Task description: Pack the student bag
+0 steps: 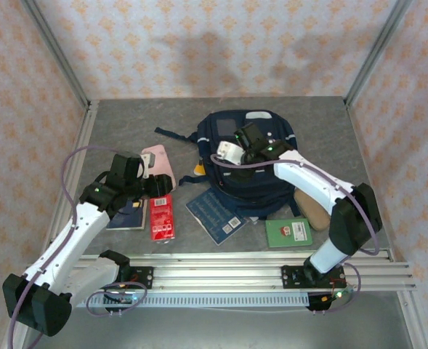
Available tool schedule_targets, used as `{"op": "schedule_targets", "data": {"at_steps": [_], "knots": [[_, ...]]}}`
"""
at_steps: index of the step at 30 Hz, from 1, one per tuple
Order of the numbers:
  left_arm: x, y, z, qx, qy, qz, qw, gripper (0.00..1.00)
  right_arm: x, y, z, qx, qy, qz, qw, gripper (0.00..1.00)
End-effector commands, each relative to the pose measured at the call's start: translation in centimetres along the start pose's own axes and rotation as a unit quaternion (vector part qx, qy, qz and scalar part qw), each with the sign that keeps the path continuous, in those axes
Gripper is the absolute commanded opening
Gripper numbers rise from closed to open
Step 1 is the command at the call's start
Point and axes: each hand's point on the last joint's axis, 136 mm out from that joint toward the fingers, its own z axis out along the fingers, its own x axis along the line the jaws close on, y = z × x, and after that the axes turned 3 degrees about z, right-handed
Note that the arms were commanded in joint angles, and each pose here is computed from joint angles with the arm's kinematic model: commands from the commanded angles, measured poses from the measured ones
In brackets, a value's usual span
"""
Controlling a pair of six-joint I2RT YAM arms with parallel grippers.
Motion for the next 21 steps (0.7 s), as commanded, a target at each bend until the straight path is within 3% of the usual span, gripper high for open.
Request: {"op": "schedule_targets", "data": {"at_steps": [1, 4, 15, 16, 18, 21], "knots": [[-0.5, -0.2, -0.4, -0.005, -0.009, 0.011, 1.0, 0.54, 0.6, -6.0, -0.3, 0.126, 0.007, -0.079, 0.989, 0.85], [-0.6, -0.1, -0.6, -0.008, -0.013, 0.012, 1.0, 0.54, 0.8, -5.8, 0.3, 0.104, 0.017, -0.055, 0.993, 0.85], [-0.7, -0.1, -0.8, -0.012, -0.014, 0.014, 1.0, 0.54, 2.0, -6.4, 5.9, 0.123, 0.047, -0.018, 0.991, 0.83], [-0.7, -0.1, -0.8, -0.012, -0.014, 0.014, 1.0, 0.54, 1.6, -6.2, 6.6, 0.122, 0.038, -0.011, 0.992, 0.8], [-0.6, -0.1, -0.7, -0.011, -0.013, 0.014, 1.0, 0.55, 0.5, -5.4, 7.5, 0.111, 0.02, 0.012, 0.994, 0.65], [-0.6, -0.1, -0.7, -0.01, -0.012, 0.013, 1.0, 0.54, 0.2, -3.5, 7.3, 0.071, 0.032, 0.048, 0.996, 0.24]]}}
